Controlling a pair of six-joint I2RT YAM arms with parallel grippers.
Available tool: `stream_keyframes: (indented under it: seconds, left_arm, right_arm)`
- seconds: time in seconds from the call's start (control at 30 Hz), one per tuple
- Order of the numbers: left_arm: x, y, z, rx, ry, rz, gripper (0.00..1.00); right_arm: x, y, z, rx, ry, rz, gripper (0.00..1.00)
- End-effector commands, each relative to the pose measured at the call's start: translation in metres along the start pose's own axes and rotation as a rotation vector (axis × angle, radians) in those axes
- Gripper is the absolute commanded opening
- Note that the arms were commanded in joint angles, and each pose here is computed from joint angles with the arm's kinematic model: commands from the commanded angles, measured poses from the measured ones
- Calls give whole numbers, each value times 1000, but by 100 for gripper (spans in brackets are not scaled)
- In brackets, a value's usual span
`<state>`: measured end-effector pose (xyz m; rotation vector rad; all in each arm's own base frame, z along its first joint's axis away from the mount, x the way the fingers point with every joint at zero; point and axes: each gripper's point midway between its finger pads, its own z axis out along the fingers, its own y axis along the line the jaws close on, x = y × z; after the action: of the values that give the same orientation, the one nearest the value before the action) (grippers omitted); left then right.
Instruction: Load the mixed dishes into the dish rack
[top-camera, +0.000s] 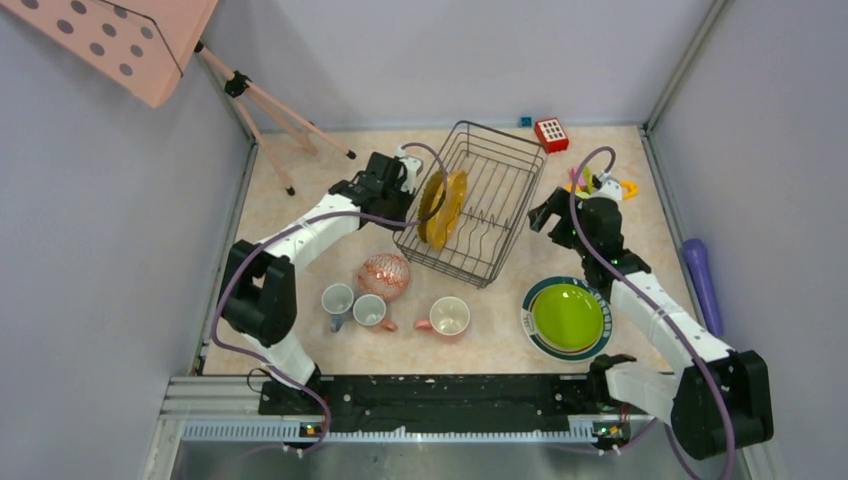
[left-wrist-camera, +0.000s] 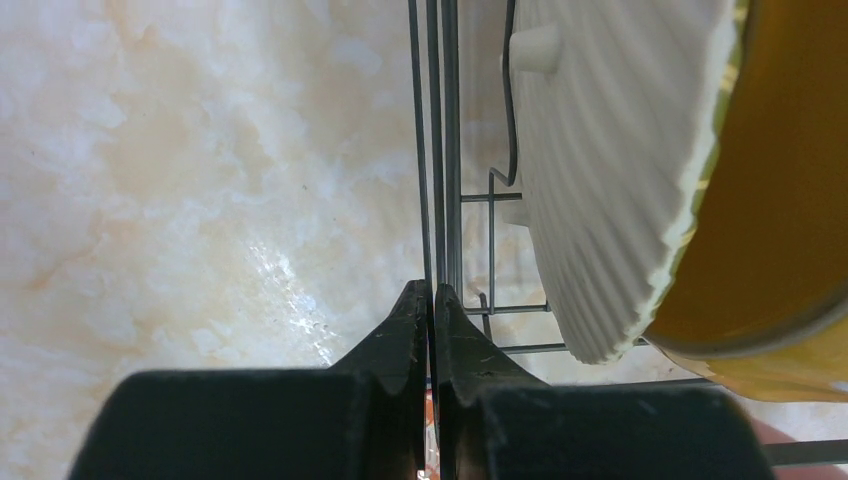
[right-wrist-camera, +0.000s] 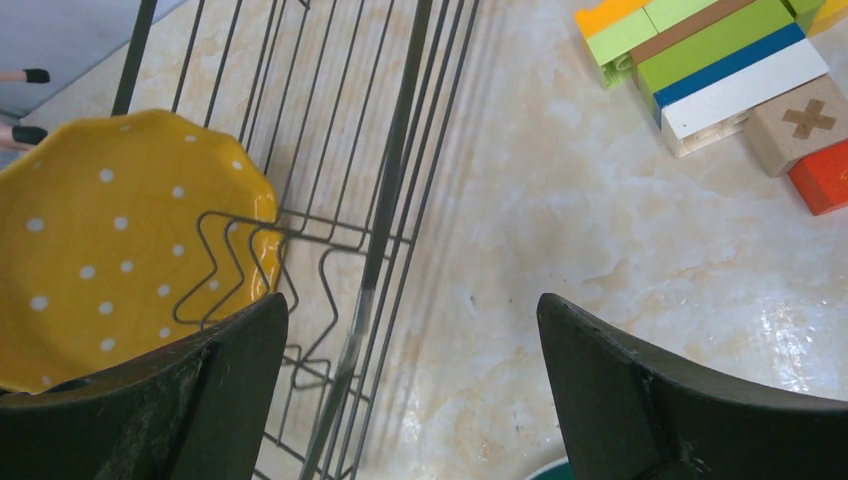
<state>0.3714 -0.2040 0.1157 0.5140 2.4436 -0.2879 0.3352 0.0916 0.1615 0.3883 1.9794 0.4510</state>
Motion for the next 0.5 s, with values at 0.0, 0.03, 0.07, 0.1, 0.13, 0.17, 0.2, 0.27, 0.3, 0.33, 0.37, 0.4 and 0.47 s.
stream_keyframes:
  seconds: [0.0, 0.03, 0.07, 0.1, 0.13, 0.17, 0.2, 0.27, 0.3, 0.33, 0.37, 0.4, 0.47]
  left_arm:
    - [-4, -20, -2, 136, -5, 184, 0]
    - [-4, -21, -3, 141, -2, 188, 0]
    - [-3, -20, -2, 142, 0, 190, 0]
    - [-3, -20, -2, 140, -1, 193, 0]
    - [-3, -19, -2, 139, -4, 199, 0]
    - [-5, -18, -2, 131, -12, 202, 0]
    - [-6, -17, -2, 123, -20, 204, 0]
    - [-12, -13, -3, 99, -40, 213, 0]
    - [-14, -11, -3, 87, -49, 218, 0]
    - [-18, -9, -3, 77, -64, 224, 0]
    - [-22, -7, -4, 62, -78, 231, 0]
    - [-25, -5, -3, 54, -91, 242, 0]
    - [-33, -2, -1, 35, -122, 268, 0]
  right_arm:
    - [-33, 7, 15, 68, -58, 107, 92]
    - [-35, 7, 20, 76, -61, 122, 92]
    - [-35, 7, 24, 84, -58, 139, 91]
    - [-35, 8, 29, 86, -55, 157, 90]
    - [-34, 9, 33, 89, -47, 172, 89]
    - [-32, 9, 37, 95, -39, 190, 88]
    - [-29, 8, 42, 104, -28, 205, 86]
    - [-24, 7, 47, 113, -10, 227, 81]
    - [-21, 5, 49, 121, -2, 237, 79]
    - [-20, 4, 50, 130, -3, 254, 78]
    - [-19, 2, 50, 139, -3, 261, 76]
    - [-18, 1, 49, 140, -6, 268, 75]
    - [-17, -1, 45, 144, -13, 279, 75]
